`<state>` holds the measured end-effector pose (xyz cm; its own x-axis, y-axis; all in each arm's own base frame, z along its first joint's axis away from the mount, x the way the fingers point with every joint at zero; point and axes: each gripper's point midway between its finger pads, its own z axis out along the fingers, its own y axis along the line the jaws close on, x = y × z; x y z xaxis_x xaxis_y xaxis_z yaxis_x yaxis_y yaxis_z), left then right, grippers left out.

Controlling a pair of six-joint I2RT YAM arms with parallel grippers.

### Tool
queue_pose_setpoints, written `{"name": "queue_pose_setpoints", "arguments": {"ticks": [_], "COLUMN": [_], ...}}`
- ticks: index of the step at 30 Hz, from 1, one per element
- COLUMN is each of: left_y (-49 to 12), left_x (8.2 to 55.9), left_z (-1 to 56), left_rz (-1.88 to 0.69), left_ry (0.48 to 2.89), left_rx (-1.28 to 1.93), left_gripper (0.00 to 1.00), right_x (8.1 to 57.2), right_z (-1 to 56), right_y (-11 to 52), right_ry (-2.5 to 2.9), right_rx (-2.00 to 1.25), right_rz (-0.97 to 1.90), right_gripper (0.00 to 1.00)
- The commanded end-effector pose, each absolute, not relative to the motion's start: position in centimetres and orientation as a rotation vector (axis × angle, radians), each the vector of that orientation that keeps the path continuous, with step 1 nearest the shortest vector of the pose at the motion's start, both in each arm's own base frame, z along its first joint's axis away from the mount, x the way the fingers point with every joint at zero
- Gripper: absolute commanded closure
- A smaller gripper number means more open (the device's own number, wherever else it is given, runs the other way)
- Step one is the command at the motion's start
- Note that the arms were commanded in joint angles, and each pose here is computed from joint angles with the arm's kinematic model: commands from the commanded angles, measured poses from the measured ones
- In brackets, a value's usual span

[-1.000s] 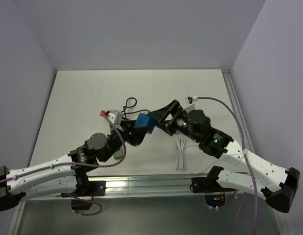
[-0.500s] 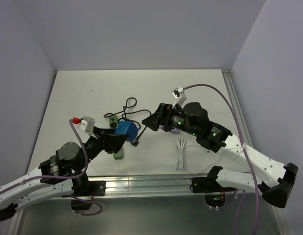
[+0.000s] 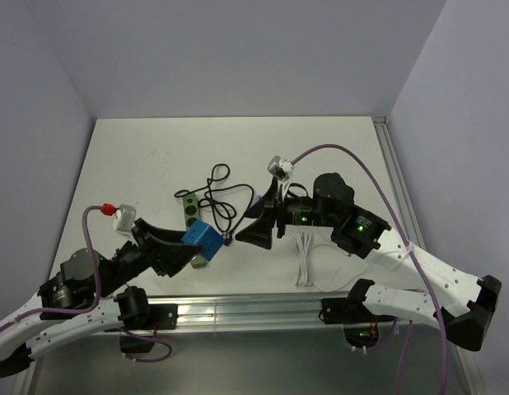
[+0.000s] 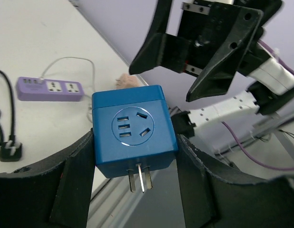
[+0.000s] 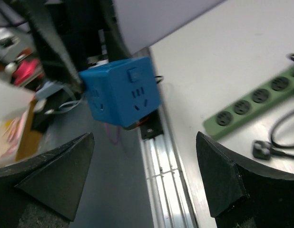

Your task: Insert the plug

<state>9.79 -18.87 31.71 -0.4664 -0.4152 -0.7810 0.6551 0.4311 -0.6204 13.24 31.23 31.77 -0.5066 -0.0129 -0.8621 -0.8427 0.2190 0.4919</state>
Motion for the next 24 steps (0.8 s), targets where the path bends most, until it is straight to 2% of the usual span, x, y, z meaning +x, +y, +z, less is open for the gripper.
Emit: {"name": "queue_pose_setpoints", "arguments": {"ticks": [1,16,22,24], "left_y": [-18.6,-19.1,-20.0,-20.1], "left_x": [7.0,4.7,5.2,5.1], "left_z": [35.6,36.3,35.8,35.9], "left_rz": [-1.439,-1.553,-1.537,-1.543], "left_ry": [1.514,1.459,1.486,1.481], "left_rx": [0.294,0.395,0.401,0.406], "left_gripper": [1.0,1.0,1.0,1.0], "right_x": [9.2,6.9,5.3,5.0], "right_z": [35.0,35.1,35.3,35.2], "right_y": [32.1,36.0,36.6,36.7], "right_ry": [1.439,1.382,1.336,1.338], "right_rx": [-1.086,-1.29,-1.355,-1.364], "right_rz": [1.572,1.799,1.874,1.883], "right_gripper": [0.06,0.07,0.13,0.18]}}
